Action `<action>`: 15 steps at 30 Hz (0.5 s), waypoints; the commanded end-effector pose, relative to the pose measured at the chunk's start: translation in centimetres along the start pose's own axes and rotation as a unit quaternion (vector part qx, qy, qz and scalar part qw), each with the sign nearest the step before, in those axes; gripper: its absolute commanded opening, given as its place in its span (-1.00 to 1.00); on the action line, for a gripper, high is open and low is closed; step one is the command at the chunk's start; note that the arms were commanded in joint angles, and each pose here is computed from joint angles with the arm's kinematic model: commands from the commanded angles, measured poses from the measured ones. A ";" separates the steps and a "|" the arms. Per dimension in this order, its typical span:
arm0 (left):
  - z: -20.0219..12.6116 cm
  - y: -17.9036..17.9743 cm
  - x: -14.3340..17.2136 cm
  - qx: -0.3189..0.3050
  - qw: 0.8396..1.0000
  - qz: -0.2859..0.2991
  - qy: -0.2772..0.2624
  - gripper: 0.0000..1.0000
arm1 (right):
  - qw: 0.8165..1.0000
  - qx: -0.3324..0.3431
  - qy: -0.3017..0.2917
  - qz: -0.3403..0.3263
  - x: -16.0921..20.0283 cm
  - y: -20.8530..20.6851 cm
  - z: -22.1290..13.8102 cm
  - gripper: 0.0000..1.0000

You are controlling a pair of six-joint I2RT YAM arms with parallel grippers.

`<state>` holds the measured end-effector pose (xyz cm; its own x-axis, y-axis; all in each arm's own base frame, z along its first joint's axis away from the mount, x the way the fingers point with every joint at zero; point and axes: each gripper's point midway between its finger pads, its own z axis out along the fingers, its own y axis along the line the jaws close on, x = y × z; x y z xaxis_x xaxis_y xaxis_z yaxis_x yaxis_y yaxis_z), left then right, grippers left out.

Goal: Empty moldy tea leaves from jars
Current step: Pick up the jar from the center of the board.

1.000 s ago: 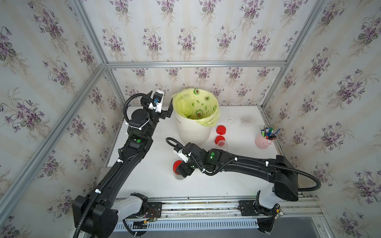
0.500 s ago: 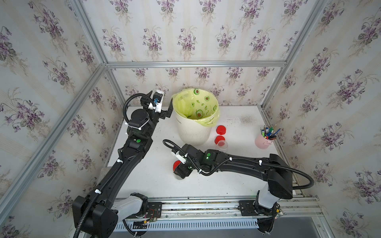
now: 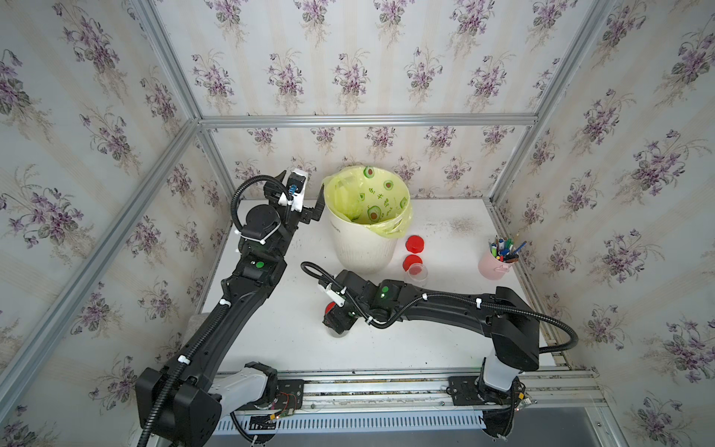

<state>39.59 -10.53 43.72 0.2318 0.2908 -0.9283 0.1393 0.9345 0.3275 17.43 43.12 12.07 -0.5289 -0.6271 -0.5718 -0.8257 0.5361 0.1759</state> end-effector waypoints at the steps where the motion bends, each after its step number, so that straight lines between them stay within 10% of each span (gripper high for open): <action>1: 0.0 0.2 -0.6 -0.004 1.000 -0.006 -0.012 0.99 | 1.000 0.006 0.001 -0.003 0.0 -0.1 0.3 0.59; 15: 0.1 0.3 -0.5 -0.007 1.000 -0.010 -0.010 0.99 | 1.000 0.019 0.011 0.000 0.5 -0.6 0.5 0.38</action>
<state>39.65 -10.55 43.65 0.2300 0.2909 -0.9287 0.1400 0.9345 0.3274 17.84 43.12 11.48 -0.5299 -0.6304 -0.5673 -0.8205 0.5502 0.1550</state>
